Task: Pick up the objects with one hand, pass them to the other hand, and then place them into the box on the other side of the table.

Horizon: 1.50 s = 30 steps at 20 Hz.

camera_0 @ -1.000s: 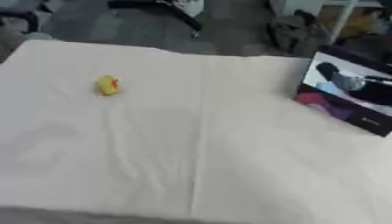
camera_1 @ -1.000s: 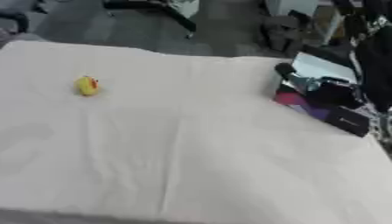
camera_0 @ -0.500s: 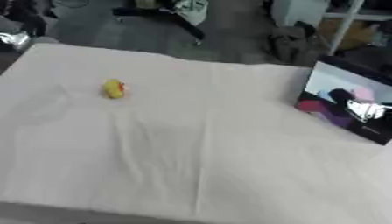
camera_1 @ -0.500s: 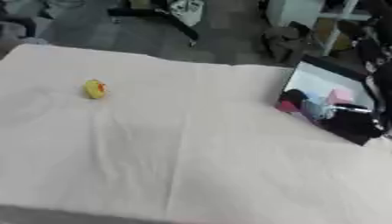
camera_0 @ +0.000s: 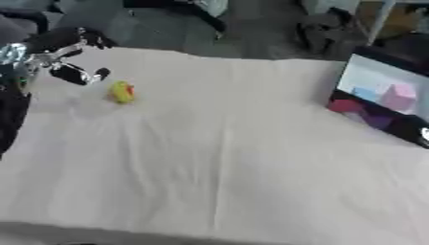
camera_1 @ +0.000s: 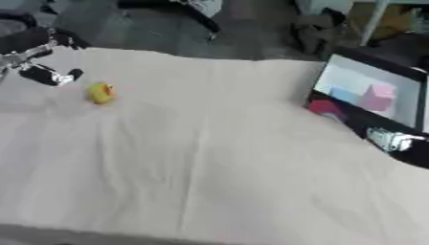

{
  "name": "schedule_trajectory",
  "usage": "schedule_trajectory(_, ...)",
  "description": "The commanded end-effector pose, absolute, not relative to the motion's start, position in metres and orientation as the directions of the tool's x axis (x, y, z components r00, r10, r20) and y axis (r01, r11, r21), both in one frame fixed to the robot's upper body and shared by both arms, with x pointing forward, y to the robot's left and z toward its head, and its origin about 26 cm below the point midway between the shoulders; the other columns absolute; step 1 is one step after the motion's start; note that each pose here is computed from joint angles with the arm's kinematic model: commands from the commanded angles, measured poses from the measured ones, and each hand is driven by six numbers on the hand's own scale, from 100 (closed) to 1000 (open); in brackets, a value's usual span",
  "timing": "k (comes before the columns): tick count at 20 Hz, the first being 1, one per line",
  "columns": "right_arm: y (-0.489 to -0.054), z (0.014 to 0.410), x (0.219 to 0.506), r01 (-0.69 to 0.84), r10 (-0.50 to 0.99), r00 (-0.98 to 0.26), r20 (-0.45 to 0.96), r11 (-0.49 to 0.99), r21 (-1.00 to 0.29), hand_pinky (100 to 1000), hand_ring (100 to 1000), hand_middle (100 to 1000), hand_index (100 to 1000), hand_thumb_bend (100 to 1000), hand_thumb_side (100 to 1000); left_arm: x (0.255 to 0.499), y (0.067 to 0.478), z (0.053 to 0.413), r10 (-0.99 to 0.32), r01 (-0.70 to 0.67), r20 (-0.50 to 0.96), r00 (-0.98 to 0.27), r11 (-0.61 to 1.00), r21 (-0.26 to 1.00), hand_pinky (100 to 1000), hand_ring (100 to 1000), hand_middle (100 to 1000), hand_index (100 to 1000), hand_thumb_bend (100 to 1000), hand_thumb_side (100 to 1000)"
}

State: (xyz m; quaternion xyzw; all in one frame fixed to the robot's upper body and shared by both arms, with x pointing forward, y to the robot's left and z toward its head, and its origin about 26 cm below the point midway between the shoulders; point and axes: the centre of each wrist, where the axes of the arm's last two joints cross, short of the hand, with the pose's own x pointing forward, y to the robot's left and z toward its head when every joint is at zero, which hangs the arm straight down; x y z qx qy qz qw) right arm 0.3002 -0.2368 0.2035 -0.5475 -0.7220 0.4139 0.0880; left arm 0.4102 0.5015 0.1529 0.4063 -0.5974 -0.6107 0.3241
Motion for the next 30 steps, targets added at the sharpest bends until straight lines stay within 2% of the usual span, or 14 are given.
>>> schedule_trajectory(1, -0.235, 0.214, 0.299, 0.737, 0.855, -0.393, -0.337, 0.074, -0.671, 730, 760, 1000, 831, 673, 1000, 0.41, 0.508, 0.16, -0.889, -0.159, -0.183, -0.419, -0.127, 0.979, 692, 692, 714, 878, 212, 308)
schedule_trajectory(5, -0.233, 0.214, 0.299, 0.739, 0.857, -0.397, -0.33, 0.085, -0.668, 715, 761, 1000, 829, 699, 1000, 0.403, 0.517, 0.146, -0.917, -0.196, -0.22, -0.332, -0.161, 0.967, 686, 690, 716, 877, 217, 306)
schedule_trajectory(9, -0.231, 0.215, 0.299, 0.743, 0.86, -0.394, -0.323, 0.092, -0.663, 704, 762, 1000, 829, 719, 1000, 0.395, 0.526, 0.132, -0.933, -0.2, -0.235, -0.273, -0.184, 0.962, 678, 681, 703, 870, 179, 308)
schedule_trajectory(16, -0.228, 0.214, 0.299, 0.747, 0.868, -0.389, -0.308, 0.102, -0.657, 685, 763, 1000, 825, 754, 1000, 0.386, 0.536, 0.124, -0.934, -0.136, -0.25, -0.254, -0.222, 0.966, 697, 707, 739, 888, 228, 339)
schedule_trajectory(26, -0.225, 0.212, 0.299, 0.746, 0.875, -0.387, -0.291, 0.112, -0.657, 667, 765, 1000, 823, 790, 1000, 0.383, 0.539, 0.122, -0.942, -0.171, -0.264, -0.208, -0.231, 0.958, 706, 723, 761, 899, 259, 342)
schedule_trajectory(30, -0.224, 0.211, 0.299, 0.745, 0.876, -0.388, -0.286, 0.115, -0.657, 665, 765, 1000, 822, 797, 1000, 0.383, 0.538, 0.118, -0.937, -0.14, -0.275, -0.218, -0.249, 0.958, 708, 723, 762, 899, 265, 359)
